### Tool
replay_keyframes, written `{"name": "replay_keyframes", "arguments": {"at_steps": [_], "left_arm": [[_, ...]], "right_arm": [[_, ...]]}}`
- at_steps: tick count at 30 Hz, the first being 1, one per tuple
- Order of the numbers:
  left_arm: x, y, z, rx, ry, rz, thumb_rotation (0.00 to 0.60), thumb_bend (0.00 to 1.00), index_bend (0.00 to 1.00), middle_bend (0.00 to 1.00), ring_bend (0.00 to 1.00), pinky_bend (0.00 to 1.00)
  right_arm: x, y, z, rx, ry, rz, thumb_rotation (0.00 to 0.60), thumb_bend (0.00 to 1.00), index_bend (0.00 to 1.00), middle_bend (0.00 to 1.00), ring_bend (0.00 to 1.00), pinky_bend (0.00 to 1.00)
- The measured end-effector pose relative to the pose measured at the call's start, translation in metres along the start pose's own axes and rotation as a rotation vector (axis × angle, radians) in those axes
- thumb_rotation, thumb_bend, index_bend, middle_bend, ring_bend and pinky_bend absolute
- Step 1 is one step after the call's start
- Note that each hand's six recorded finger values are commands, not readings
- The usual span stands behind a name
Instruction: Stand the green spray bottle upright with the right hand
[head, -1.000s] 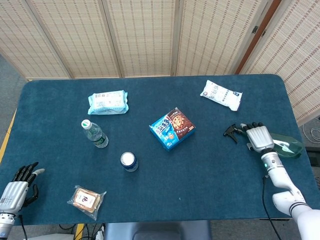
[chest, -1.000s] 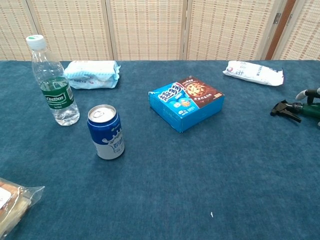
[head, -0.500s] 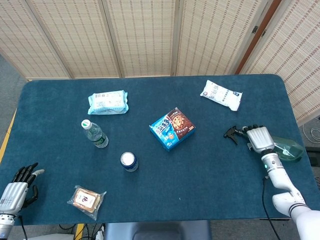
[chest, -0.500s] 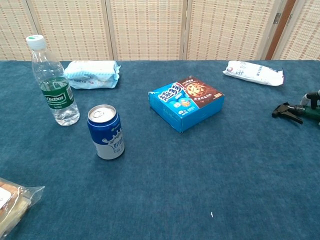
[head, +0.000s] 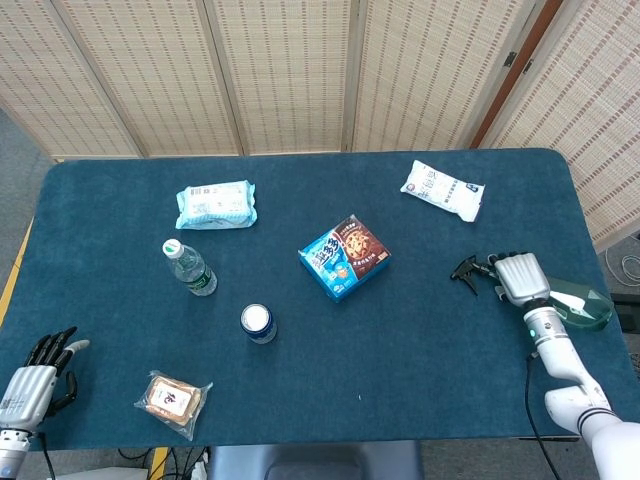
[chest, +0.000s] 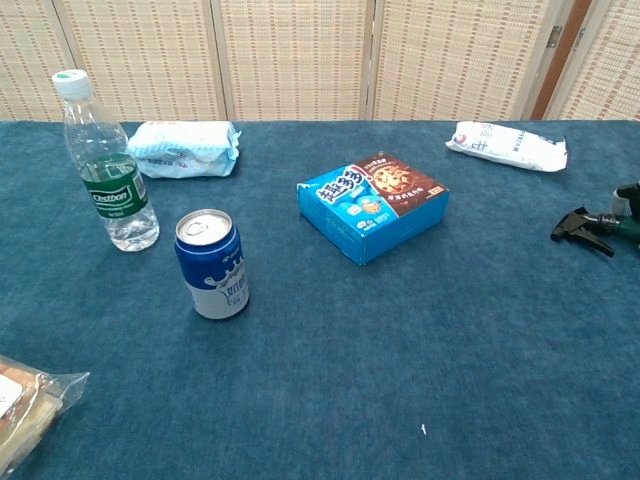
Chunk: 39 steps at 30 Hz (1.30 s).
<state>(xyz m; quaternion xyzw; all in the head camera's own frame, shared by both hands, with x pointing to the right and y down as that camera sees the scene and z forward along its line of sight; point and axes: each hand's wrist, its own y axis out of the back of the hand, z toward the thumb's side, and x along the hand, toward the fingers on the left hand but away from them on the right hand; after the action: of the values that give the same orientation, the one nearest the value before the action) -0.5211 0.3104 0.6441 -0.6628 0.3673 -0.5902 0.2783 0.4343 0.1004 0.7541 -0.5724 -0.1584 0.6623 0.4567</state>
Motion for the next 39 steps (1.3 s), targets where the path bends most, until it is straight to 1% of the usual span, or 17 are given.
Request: {"name": "replay_keyframes", "arguments": {"at_steps": [12, 24, 32, 39], "left_arm": [[-0.001, 0.001, 0.001, -0.002, -0.002, 0.003, 0.600, 0.74, 0.18, 0.07, 0.07, 0.00], [0.005, 0.004, 0.005, 0.009, -0.011, 0.003, 0.600, 0.74, 0.18, 0.07, 0.07, 0.00], [0.009, 0.007, 0.009, 0.016, -0.015, 0.005, 0.600, 0.74, 0.18, 0.07, 0.07, 0.00], [0.009, 0.007, 0.013, 0.024, -0.016, -0.001, 0.600, 0.74, 0.18, 0.07, 0.07, 0.00]], "right_arm": [[0.002, 0.003, 0.001, -0.014, 0.001, -0.019, 0.600, 0.30, 0.48, 0.55, 0.46, 0.55], [0.007, 0.017, -0.006, -0.042, -0.006, -0.072, 0.600, 0.30, 0.48, 0.55, 0.46, 0.55], [0.011, 0.036, -0.007, -0.082, -0.002, -0.135, 0.600, 0.30, 0.48, 0.55, 0.46, 0.55], [0.019, 0.057, -0.009, -0.189, -0.011, -0.229, 0.600, 0.30, 0.48, 0.55, 0.46, 0.55]]}}
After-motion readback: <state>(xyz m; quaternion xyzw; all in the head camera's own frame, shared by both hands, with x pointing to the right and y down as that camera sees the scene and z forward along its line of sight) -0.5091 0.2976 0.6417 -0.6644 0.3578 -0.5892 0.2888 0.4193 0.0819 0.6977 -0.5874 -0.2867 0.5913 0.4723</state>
